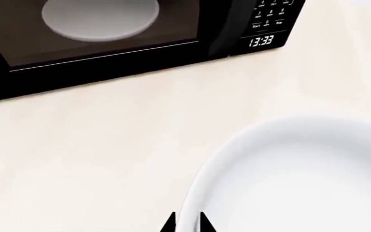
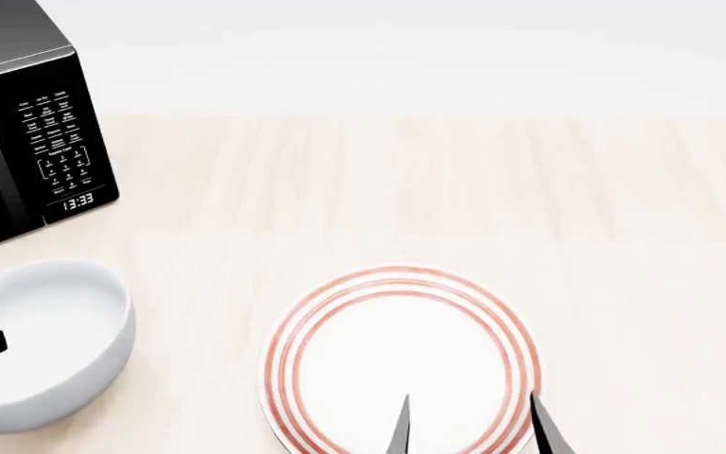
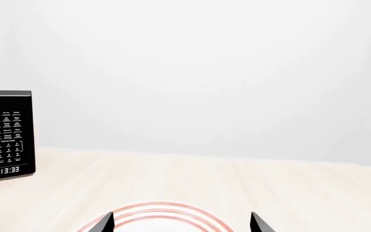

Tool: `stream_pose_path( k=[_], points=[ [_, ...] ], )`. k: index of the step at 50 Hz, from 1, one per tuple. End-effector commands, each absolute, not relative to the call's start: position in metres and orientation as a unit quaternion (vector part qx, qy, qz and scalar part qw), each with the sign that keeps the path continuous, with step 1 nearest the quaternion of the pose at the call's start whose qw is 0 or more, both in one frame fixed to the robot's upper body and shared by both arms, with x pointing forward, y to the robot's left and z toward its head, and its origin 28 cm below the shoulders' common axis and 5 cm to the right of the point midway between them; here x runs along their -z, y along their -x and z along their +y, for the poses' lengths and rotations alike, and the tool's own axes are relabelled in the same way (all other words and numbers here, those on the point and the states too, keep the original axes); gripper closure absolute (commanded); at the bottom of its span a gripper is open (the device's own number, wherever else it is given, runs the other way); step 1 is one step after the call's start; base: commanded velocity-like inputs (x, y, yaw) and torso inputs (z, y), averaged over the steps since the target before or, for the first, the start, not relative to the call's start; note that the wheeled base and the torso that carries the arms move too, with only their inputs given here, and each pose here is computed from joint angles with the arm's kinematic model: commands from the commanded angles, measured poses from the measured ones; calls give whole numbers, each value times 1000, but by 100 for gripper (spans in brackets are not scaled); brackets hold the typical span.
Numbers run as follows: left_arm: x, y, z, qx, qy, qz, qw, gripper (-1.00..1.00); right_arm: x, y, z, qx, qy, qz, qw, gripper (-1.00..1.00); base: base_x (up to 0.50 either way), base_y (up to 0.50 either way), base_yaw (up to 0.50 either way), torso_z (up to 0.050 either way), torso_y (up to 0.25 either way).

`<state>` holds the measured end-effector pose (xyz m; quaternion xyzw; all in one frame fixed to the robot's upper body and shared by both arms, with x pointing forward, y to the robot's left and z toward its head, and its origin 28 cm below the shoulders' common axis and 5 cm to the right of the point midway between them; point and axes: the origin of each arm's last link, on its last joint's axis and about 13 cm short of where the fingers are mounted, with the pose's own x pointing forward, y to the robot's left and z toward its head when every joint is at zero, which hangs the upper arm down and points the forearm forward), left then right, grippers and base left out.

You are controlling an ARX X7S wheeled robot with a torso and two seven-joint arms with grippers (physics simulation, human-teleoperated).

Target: Pick up the white bowl and put it on the plate.

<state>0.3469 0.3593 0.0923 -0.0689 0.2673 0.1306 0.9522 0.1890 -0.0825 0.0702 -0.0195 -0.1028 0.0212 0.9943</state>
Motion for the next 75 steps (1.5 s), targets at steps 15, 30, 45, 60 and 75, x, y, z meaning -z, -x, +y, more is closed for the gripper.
stream_pose_path(
  k=[15,30,45,60,75],
  points=[
    [-127,-338,335,-107,125,204,965,100,-70,-190,-84,-19,26,-109,993,-100,0,0,0,0,0],
    [-166,-336,313,-69,174,167,968,100,-71,-191,-84,-20,24,-110,993,-100,0,0,0,0,0],
    [-186,-356,279,-19,185,160,969,100,-70,-191,-83,-21,22,-109,994,-100,0,0,0,0,1],
    [-189,-383,213,65,198,173,963,100,-70,-190,-85,-20,22,-108,994,-100,0,0,0,0,0],
    [-190,-379,174,110,192,177,959,100,-68,-190,-85,-21,22,-105,994,-100,0,0,0,0,1]
  ],
)
